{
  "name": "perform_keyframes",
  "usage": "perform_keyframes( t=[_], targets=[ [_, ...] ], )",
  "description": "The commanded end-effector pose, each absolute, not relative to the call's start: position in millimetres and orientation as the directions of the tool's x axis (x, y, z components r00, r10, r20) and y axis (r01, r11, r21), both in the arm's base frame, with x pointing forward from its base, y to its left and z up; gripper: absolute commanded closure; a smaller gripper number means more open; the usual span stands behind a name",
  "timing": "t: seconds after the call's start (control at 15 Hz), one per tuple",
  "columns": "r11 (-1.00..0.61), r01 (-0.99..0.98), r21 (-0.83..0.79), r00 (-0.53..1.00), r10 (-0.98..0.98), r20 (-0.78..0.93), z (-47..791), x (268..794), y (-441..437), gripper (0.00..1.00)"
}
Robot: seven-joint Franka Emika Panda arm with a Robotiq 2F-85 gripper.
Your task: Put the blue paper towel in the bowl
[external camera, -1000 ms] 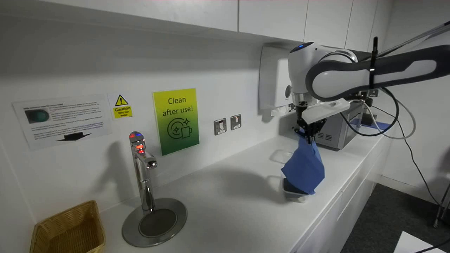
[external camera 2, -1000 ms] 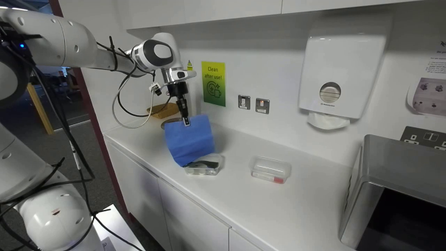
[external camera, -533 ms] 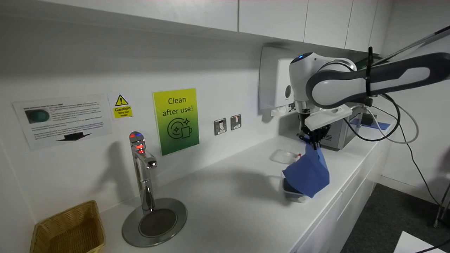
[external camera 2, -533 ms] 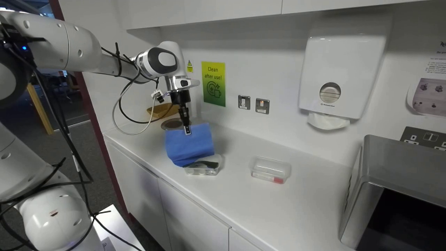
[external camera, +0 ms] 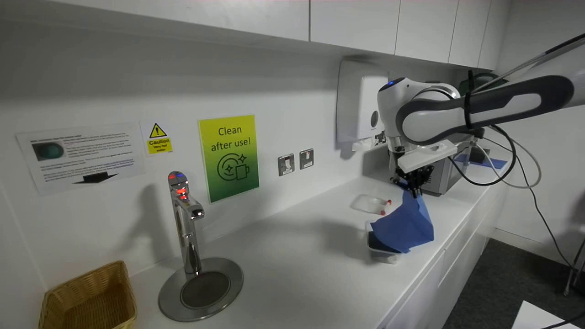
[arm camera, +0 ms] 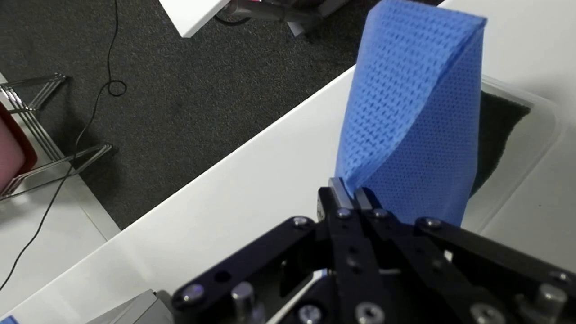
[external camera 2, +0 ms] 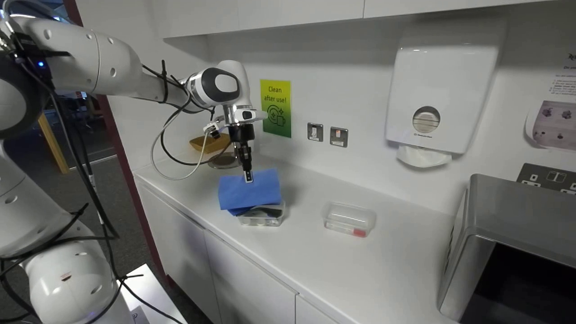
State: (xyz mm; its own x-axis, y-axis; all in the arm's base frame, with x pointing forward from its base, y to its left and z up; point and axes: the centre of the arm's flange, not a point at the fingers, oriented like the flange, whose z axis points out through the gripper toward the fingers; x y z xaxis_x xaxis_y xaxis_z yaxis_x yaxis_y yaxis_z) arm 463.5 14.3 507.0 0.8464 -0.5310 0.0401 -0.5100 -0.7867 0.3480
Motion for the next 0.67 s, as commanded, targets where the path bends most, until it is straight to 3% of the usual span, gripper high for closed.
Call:
perform_keyframes(
  t=[0.0, 0.6],
  targets=[
    [-0.788, -0.484, 0.381, 0.855, -0.518, 0.014, 491.1, 471.7, 11.6, 1.0],
    [-0.786, -0.408, 0.465, 0.869, -0.491, -0.068, 445.2, 487.4, 8.7, 1.0]
  ],
)
